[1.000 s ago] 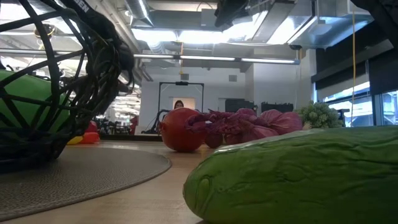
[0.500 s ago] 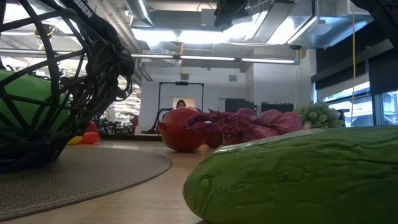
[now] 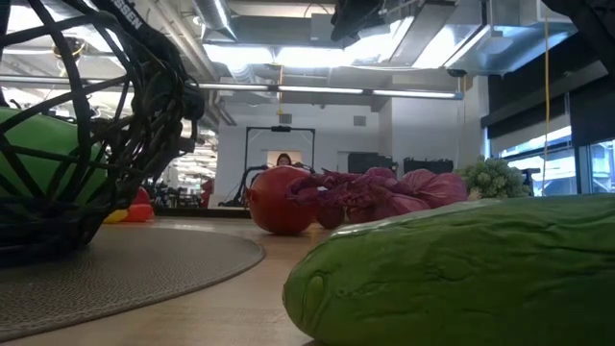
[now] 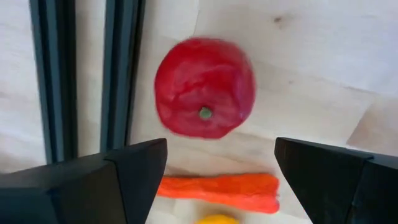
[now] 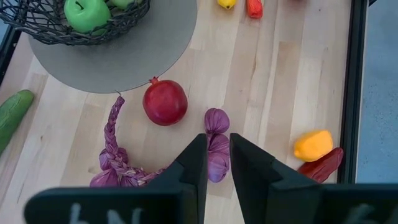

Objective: Build produce basket
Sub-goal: Put the red tomato into the black wire basket

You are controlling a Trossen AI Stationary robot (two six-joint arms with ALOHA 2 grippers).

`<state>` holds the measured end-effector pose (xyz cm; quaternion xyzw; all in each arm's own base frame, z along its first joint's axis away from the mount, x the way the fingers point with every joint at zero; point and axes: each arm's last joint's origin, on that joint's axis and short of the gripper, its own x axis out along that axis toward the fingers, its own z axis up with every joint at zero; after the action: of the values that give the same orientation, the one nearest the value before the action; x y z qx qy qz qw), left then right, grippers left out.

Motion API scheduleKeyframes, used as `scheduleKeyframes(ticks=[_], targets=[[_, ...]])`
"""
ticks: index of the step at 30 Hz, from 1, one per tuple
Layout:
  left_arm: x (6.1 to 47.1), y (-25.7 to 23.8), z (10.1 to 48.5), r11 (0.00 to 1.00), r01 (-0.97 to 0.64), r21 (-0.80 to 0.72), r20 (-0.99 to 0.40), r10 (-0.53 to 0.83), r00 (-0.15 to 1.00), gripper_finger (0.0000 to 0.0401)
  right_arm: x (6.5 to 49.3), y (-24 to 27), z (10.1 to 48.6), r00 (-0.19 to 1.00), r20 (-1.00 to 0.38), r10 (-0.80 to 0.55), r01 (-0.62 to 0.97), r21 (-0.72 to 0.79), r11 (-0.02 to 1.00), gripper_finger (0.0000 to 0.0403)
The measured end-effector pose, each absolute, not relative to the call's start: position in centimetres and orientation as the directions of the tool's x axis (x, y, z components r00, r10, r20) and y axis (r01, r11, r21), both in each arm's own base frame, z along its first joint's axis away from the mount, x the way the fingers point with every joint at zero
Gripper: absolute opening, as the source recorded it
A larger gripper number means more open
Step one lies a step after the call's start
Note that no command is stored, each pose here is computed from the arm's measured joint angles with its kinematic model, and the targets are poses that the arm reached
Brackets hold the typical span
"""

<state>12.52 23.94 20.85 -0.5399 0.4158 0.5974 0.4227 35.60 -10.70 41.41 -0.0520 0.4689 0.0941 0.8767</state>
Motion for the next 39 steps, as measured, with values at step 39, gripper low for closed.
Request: scheduleKeyframes(ticks=[39], targets=[[16.0,19.1,18.8,0.003,-0.994,0.110,-0.981,0.162,-0.108,0.0291,35.6,-10.7,41.4,0.542,-0.832,0.116,-0.256,-0.032,0.966,0.0064]])
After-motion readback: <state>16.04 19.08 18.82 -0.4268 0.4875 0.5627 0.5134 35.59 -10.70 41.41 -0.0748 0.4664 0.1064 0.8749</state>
